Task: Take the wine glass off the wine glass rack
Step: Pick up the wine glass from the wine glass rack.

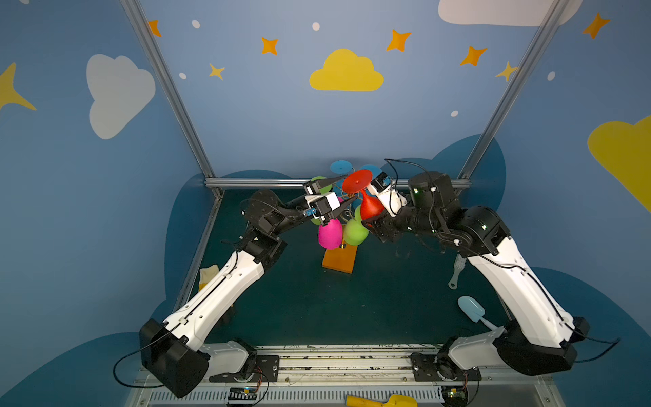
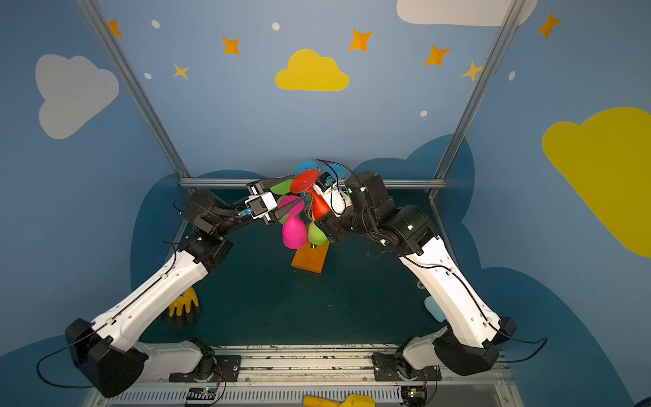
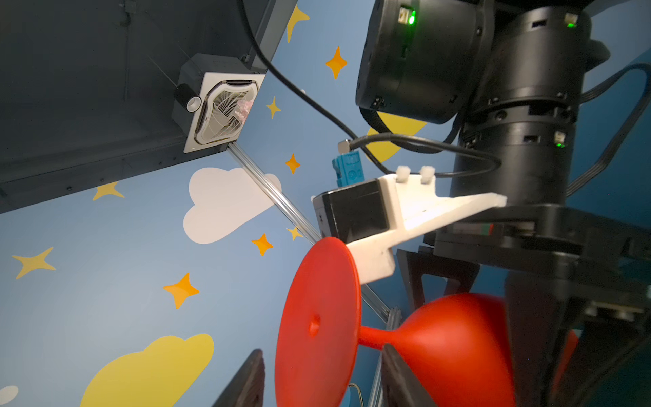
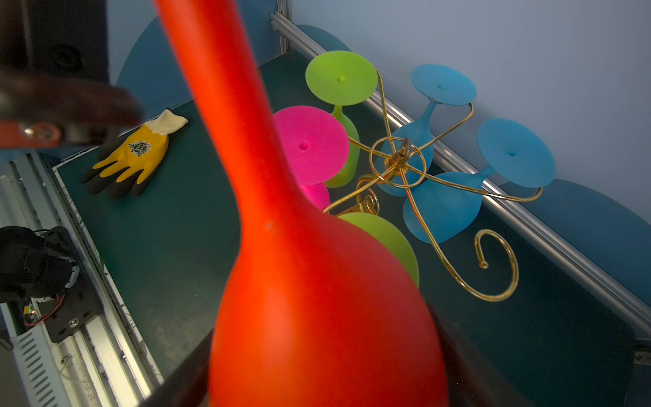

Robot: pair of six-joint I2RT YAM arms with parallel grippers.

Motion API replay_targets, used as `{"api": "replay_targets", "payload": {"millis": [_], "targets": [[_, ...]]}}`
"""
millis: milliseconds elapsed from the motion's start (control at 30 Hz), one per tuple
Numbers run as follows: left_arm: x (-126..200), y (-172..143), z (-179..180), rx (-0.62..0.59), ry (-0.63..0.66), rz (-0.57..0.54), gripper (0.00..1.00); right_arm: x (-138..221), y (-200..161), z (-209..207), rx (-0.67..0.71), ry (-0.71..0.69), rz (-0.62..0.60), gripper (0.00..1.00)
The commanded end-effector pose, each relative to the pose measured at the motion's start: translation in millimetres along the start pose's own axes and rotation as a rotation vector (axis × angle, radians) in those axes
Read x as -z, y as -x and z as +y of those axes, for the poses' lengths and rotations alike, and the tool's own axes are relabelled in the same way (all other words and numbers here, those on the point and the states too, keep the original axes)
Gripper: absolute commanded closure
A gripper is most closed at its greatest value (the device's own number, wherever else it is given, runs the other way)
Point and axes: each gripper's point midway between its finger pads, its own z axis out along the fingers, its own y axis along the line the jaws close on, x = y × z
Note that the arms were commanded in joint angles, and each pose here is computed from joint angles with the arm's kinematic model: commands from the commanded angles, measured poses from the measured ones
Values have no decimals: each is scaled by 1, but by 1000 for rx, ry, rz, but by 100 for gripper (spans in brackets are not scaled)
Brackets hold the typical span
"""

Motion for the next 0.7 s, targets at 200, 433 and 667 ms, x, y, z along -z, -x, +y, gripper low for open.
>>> {"api": "replay_targets", "payload": {"millis": [200,433,667], "targets": [[-4,6,7,-37,10,-9,62,2,3,9,1,21,10,59],[-3,6,6,-40,9,-11,75,3,3,12,5,31,12,59],[-1,7,6,-36,12,-3,81,8,5,16,-3,46,-2,56]]}}
